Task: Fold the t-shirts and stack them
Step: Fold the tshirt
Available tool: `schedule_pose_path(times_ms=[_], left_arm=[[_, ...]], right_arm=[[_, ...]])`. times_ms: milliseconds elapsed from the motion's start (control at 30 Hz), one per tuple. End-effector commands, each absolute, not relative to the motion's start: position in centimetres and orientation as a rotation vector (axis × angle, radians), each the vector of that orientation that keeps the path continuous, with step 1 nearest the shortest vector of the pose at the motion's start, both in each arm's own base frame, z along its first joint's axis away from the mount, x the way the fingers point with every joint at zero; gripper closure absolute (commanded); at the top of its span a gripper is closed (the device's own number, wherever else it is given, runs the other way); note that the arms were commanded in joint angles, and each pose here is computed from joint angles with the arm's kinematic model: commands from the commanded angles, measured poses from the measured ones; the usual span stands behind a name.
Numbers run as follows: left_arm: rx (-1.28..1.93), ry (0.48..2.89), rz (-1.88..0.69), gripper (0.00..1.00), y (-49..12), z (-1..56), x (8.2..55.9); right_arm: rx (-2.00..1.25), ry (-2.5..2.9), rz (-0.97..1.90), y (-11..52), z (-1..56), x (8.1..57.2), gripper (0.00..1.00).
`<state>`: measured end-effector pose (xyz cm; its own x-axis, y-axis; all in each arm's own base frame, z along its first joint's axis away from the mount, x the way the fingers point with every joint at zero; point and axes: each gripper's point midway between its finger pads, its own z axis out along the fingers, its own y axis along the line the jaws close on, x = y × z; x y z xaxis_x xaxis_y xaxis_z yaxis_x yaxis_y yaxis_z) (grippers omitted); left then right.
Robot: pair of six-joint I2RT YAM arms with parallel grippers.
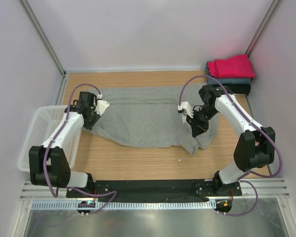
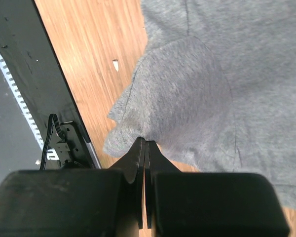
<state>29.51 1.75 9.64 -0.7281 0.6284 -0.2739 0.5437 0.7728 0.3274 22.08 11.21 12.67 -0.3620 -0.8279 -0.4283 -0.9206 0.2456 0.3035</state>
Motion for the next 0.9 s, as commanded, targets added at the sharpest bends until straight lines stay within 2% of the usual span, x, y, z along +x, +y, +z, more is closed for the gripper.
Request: schedule_pose_path(times_ms=[0,133,367,867], left_arm=[[0.813,2.459,0.343,1.00,1.5,13.2,32.1],[0.762,2.413,0.358,1.00,1.5,14.3,33.8],[0.628,2.423,0.334,1.00,1.6,13.2,36.6],[0.506,2.386,0.404,1.00,2.4,14.3,42.0]], right_arm=[[-1.560,2.360,0.700,10.7,14.8,22.9,0.99],[-1.413,2.393,0.555,9.9,14.6,26.2,0.99],[-1.121,2.414,0.480,9.1,14.8,32.4,0.99],[-0.957,2.373,0.448,9.2,15.1,39.2,0.99]])
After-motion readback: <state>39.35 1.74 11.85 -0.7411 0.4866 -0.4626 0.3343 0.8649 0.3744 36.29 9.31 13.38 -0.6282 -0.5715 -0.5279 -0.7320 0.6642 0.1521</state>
